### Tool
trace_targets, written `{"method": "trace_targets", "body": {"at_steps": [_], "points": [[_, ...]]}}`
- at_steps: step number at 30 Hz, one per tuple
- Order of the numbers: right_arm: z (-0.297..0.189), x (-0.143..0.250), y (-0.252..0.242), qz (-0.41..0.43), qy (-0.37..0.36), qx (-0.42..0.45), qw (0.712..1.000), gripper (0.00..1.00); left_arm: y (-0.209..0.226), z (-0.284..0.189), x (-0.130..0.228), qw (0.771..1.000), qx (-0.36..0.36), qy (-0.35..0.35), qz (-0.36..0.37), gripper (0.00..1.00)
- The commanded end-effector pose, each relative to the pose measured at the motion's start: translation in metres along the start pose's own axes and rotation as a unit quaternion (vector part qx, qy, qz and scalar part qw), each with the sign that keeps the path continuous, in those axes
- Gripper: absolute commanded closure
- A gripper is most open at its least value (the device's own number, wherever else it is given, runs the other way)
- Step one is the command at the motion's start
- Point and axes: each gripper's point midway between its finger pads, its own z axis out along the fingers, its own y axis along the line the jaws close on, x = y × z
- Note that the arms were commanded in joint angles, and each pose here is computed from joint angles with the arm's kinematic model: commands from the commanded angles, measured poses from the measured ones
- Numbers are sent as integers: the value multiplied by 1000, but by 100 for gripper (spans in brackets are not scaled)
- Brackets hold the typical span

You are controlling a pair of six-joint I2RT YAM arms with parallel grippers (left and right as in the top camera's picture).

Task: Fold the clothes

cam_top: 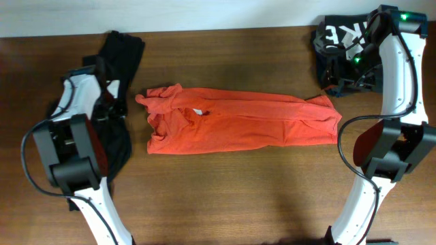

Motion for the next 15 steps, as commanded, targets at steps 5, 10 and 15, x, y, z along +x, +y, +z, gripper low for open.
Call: {"method": "trace_targets", "body": {"at_steps": [5, 10, 15], "points": [[-15, -1, 7, -14, -22, 1, 1000, 35, -6, -28, -7, 996, 82, 3, -31, 80], [-6, 3, -9, -4, -6, 22, 1000, 23, -15, -65, -12, 994, 106, 2, -20, 63], [19, 12, -25, 19, 19, 11, 1000, 22, -24, -89, -8, 991, 132, 5, 10, 58]]}}
